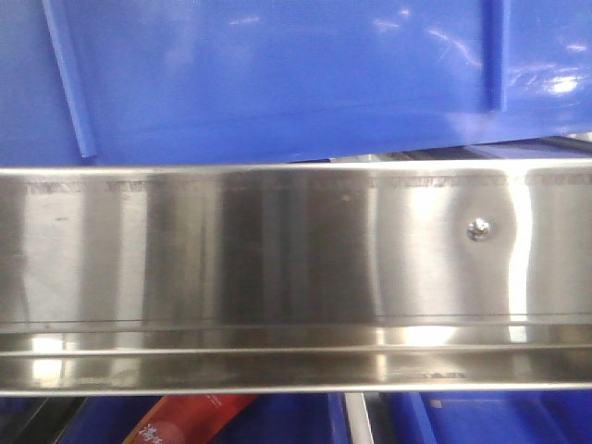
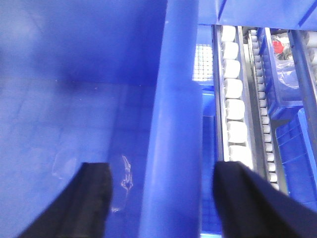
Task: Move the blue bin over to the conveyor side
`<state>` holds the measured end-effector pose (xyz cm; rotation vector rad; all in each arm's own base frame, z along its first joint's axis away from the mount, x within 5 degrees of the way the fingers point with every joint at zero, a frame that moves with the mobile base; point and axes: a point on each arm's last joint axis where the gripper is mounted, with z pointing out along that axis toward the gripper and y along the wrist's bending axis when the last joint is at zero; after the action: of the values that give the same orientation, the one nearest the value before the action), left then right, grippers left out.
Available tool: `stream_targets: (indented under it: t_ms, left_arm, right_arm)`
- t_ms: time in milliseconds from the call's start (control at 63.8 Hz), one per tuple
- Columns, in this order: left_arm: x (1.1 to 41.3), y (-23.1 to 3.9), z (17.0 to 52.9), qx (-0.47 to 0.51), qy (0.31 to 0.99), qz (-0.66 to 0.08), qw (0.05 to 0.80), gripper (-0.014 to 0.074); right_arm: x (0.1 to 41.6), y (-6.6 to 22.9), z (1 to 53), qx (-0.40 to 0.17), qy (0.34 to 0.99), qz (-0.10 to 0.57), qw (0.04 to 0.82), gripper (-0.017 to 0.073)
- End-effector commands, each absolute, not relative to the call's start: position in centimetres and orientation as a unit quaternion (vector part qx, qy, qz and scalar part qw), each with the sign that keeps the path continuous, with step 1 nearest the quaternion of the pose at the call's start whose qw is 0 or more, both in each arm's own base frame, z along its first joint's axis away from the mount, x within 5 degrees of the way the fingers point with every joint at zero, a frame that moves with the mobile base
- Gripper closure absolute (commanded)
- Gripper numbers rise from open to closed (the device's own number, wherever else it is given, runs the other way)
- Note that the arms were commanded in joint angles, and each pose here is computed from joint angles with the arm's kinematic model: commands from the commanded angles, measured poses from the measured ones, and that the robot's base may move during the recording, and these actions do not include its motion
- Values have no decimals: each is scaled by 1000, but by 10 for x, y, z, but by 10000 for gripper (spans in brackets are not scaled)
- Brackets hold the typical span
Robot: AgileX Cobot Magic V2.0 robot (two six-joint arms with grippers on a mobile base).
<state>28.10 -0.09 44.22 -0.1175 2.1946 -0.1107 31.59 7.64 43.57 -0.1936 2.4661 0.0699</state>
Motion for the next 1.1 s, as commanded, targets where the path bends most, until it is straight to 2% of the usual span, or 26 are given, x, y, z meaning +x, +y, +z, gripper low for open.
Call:
stream_targets:
  t_ms: [0,282,1082]
  left_arm:
    - [280,0,446,-50,885,-45,460,590]
    - [280,0,446,-50,885,-45,460,590]
    - [280,0,446,-50,885,-45,460,590]
  right_arm:
    - [318,76,436,-78,940,18,333,263]
    - [319,76,420,-80,948,13,308,263]
    - [318,75,432,-78,941,13,328,263]
